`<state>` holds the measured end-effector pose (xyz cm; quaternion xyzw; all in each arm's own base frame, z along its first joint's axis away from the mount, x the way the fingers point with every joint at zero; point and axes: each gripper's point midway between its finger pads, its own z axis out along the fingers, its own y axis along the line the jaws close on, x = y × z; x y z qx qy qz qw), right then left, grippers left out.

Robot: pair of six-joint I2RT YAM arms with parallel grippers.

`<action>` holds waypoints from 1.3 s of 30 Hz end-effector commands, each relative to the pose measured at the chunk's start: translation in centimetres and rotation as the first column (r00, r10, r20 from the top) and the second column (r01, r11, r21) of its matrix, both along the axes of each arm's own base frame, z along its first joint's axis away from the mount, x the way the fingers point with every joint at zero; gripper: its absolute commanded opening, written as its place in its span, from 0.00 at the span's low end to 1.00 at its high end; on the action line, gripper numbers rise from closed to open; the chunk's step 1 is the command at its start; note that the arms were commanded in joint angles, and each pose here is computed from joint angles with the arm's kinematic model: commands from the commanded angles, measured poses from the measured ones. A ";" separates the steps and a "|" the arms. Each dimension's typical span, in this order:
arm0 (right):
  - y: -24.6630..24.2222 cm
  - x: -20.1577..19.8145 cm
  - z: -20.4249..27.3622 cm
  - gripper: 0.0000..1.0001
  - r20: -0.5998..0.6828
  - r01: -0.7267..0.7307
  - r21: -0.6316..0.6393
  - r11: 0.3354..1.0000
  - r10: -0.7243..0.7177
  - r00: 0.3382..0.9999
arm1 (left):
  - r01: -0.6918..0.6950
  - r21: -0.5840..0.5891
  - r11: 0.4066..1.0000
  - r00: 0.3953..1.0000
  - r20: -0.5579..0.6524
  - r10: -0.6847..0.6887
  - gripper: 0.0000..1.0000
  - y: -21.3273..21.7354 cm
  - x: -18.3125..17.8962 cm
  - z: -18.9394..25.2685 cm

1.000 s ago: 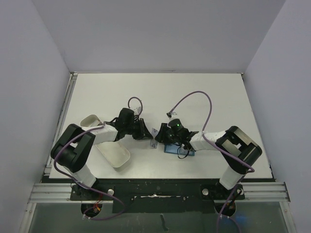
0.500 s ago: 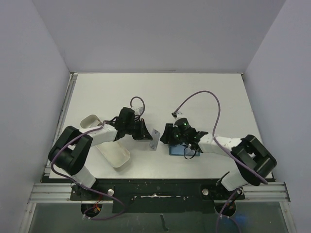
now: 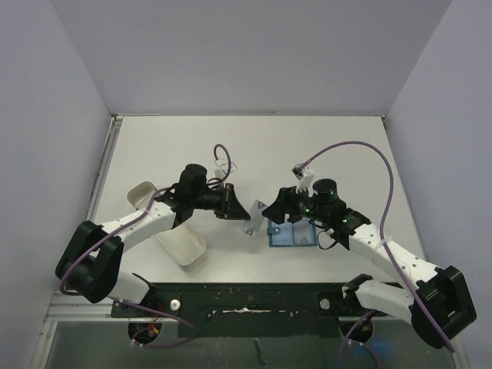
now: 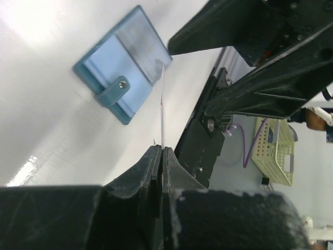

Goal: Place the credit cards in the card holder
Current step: Pick up the credit card from the center of the board.

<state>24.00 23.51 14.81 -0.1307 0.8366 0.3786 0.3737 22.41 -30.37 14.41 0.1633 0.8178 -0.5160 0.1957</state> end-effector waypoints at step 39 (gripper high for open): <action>-4.1 -0.6 6.6 0.00 0.023 0.044 0.373 0.927 -0.057 0.998 | 0.128 -0.324 0.937 0.992 0.042 -0.121 0.00 -1.0 -3.9 5.6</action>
